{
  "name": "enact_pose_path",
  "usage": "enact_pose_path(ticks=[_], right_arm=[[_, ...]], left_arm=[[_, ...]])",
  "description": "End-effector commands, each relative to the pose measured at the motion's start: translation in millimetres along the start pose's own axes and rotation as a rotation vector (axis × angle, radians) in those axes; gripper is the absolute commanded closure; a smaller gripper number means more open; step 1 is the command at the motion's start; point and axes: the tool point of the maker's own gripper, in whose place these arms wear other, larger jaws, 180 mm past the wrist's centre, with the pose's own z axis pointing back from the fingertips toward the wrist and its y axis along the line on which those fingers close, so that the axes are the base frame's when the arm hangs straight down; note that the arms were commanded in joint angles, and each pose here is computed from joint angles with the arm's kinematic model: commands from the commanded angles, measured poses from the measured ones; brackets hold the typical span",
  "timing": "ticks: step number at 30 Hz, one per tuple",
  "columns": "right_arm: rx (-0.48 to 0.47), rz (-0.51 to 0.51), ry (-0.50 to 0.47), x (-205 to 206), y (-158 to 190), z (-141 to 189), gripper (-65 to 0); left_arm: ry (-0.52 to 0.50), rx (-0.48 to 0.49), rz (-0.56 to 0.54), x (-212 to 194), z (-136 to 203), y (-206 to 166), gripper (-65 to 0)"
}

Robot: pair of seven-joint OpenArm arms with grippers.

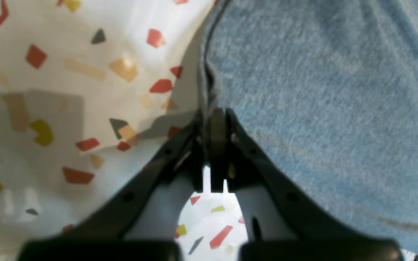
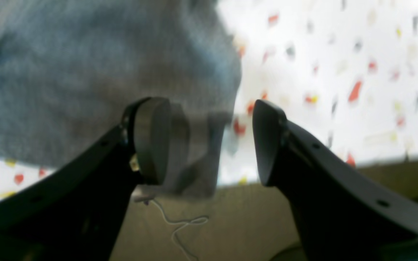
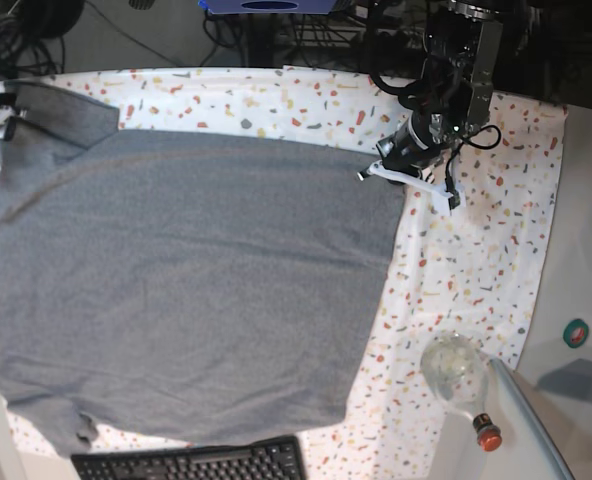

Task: Layout the t-shirt on the table in an organized manner, then fold the t-shirt properly
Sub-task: 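Hold the shirt edge with both grippers and pull it smooth, then smooth the shirt surface with the right gripper, then grasp its edge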

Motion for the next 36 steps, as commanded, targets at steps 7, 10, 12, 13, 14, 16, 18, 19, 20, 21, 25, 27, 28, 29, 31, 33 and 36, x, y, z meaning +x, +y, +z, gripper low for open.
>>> enact_pose_path(ticks=[7,10,12,13,14,16,18,19,20,21,25,27,28,29,31,33,36], right_arm=[[0.042,0.11,-0.065,21.5,29.5,9.8,-2.6],[0.028,0.133,-0.136,60.1,23.9,11.2,0.0],[-0.001,0.12,-0.196,91.2,9.3,14.8,0.0],[-0.005,0.115,-0.218,106.8,5.6,14.1,0.0],[-0.018,0.117,-0.233,123.6,-2.6,14.0,0.0],[-0.022,0.136,-0.212,141.8,-4.2,4.4,0.0],[-0.004,0.198,-0.15,152.8,11.6,-12.0,0.0],[0.001,0.24,-0.12,156.9,21.4,-20.4,0.0],[0.006,0.277,-0.1,159.7,31.1,-26.9,0.0],[0.009,0.313,-0.088,163.9,39.8,-33.2,0.0],[0.059,0.35,-0.088,179.1,75.9,-54.6,0.0],[0.09,0.358,-0.064,180.0,91.0,-64.6,0.0],[0.113,0.359,-0.051,178.6,100.1,-69.8,0.0],[0.14,0.371,-0.037,176.8,112.1,-74.5,0.0],[0.166,0.416,-0.021,176.4,129.7,-78.4,0.0],[0.196,0.455,-0.03,178.1,151.8,-79.3,0.0],[0.192,0.459,-0.04,180.2,169.1,-81.0,0.0]], left_arm=[[-0.036,-0.013,-0.013,11.2,2.4,-5.6,0.0],[-0.031,-0.007,-0.005,8.2,3.4,-1.5,0.0],[-0.035,-0.015,-0.008,8.7,6.8,-4.1,0.0],[-0.031,-0.013,-0.007,3.3,10.0,-1.5,0.0],[-0.033,-0.017,-0.009,1.3,13.5,-2.0,0.0],[-0.032,-0.021,-0.012,-3.6,19.2,-1.8,0.0],[-0.021,-0.018,-0.014,-12.1,24.1,1.2,0.0],[-0.011,-0.014,-0.013,-18.3,26.1,3.4,0.0],[-0.002,-0.011,-0.011,-23.3,27.5,5.1,0.0],[0.005,-0.009,-0.009,-27.3,28.4,6.5,0.0],[0.018,0.015,-0.001,-34.5,30.6,17.2,0.0],[0.004,0.04,0.025,-30.5,33.4,28.9,0.0],[-0.002,0.053,0.036,-28.7,34.5,34.7,0.0],[-0.009,0.065,0.045,-26.3,35.5,40.3,0.0],[-0.025,0.085,0.064,-20.3,37.6,49.8,0.0],[-0.038,0.1,0.078,-15.8,39.2,57.2,0.0],[-0.031,0.118,0.085,-20.3,41.8,65.1,0.0]])
